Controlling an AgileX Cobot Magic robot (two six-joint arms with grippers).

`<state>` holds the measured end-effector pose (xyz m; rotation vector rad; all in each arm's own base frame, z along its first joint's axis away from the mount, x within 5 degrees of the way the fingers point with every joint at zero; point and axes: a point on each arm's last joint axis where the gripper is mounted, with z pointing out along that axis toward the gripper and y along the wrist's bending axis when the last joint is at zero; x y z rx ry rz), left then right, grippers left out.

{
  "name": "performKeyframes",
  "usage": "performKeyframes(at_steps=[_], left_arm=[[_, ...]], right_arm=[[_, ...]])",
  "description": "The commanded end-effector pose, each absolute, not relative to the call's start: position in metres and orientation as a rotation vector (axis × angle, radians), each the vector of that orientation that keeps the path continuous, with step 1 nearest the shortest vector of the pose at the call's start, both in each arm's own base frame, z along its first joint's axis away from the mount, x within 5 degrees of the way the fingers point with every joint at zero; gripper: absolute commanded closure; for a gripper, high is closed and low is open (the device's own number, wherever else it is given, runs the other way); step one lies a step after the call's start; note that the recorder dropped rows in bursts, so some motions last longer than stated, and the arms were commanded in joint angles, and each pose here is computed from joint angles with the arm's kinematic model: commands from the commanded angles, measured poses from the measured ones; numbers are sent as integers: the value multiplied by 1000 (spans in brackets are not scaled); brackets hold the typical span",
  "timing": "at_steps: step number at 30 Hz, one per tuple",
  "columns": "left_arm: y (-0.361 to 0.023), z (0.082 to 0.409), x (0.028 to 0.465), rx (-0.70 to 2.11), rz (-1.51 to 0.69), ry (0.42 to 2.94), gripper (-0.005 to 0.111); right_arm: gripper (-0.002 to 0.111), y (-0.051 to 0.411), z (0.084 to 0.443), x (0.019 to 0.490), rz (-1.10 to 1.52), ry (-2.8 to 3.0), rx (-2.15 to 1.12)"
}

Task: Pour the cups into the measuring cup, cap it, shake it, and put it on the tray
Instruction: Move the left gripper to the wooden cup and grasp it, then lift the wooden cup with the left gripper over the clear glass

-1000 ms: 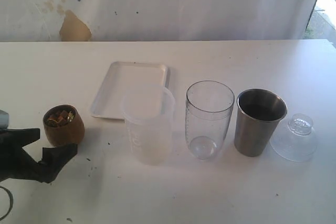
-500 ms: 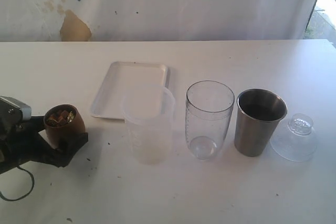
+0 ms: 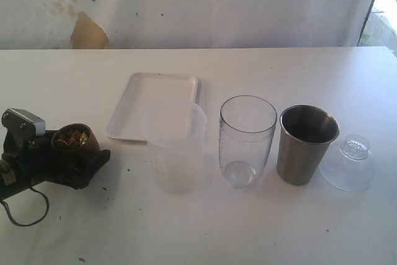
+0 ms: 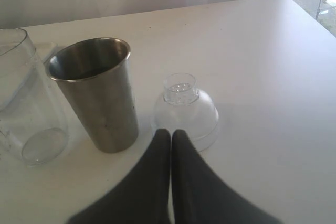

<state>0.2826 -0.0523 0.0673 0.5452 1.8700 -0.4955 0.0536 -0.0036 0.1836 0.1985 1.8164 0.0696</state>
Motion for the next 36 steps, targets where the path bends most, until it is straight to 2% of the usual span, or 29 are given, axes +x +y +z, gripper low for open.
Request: performKeyframes(at_steps=[1,2,4,8,12,22,27,36], left_arm=[[-52,63,283,494,-521,1927,53],[-51,62,282,486,-523,1950,68],[-51,59,281,491,-521,1986,107],[-52,62,281,514,-522,1975,107],[-50,80,285,488,-501,1934,107],[-54,172,300,332,-534,1702,107],[-86,212,322,455,-481,1695,107],[-176,267,354,654,-496,1576,107]], right_arm=[[108,-4,183,54,62,1810,188],[108,-4,183,54,61,1810,186],[108,-4,183,54,61,1810,186],[108,-4,183,54,61,1810,186],[108,-4,183,54,61,1810,186],[108,-4,183,54,61,1810,186],[108,-4,183,54,61,1810,186],[108,-4,183,54,61,1810,186]])
